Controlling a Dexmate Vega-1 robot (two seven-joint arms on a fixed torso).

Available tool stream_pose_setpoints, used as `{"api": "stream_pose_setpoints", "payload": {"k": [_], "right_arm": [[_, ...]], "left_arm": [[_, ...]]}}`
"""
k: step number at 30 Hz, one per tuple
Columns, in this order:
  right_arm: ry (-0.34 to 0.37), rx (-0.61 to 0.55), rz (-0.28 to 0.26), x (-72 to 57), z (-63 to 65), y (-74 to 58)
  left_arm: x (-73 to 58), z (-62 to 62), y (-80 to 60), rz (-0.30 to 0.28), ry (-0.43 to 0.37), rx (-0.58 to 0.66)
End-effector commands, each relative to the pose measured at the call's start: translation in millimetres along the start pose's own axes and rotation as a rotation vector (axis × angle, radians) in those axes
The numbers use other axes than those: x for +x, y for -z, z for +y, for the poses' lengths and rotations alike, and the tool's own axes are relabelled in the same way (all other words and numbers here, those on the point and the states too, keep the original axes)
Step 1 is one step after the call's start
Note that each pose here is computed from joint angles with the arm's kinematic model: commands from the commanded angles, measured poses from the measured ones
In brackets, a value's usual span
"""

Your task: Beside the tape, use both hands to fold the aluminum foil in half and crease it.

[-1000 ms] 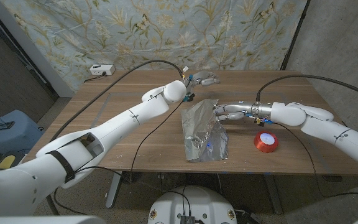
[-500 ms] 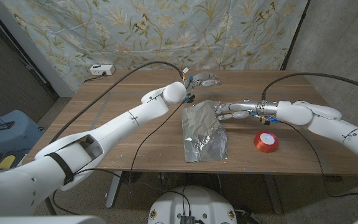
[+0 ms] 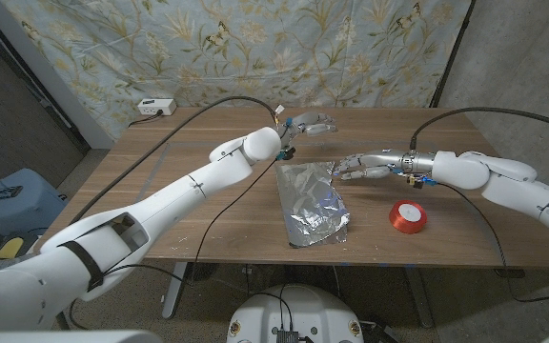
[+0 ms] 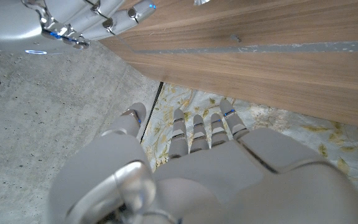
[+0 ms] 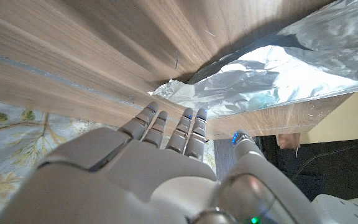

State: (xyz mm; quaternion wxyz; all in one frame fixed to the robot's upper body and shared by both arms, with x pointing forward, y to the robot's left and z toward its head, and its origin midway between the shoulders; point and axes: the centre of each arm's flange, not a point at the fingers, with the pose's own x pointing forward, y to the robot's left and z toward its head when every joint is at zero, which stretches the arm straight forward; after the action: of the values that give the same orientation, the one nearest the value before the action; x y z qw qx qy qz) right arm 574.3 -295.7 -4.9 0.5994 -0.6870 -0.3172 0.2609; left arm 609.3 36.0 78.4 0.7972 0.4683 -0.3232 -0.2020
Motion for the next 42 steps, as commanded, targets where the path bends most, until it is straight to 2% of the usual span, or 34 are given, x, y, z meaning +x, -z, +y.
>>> {"api": "stream_pose_setpoints", "payload": {"k": [1, 12, 28, 35, 42], "right_arm": [[0.004, -0.011, 0.024, -0.6, -4.7, 2.1], [0.003, -0.016, 0.013, 9.3, -8.5, -12.9], [-0.031, 0.033, -0.007, 29.6, 3.3, -32.1], [-0.029, 0.048, -0.014, 38.3, 8.8, -33.1], [-0.021, 0.044, -0.025, 47.7, 6.8, -32.2]], "left_arm": [[-24.2, 9.6, 9.2, 0.012, -0.005, -0.007], [-35.1, 13.4, 17.7, 0.035, -0.024, -0.017], [-42.4, 14.4, 16.4, 0.037, -0.071, -0.025], [-47.2, 14.7, 17.2, 0.051, -0.09, -0.033], [-51.9, 16.8, 18.8, 0.064, -0.11, -0.035]]}}
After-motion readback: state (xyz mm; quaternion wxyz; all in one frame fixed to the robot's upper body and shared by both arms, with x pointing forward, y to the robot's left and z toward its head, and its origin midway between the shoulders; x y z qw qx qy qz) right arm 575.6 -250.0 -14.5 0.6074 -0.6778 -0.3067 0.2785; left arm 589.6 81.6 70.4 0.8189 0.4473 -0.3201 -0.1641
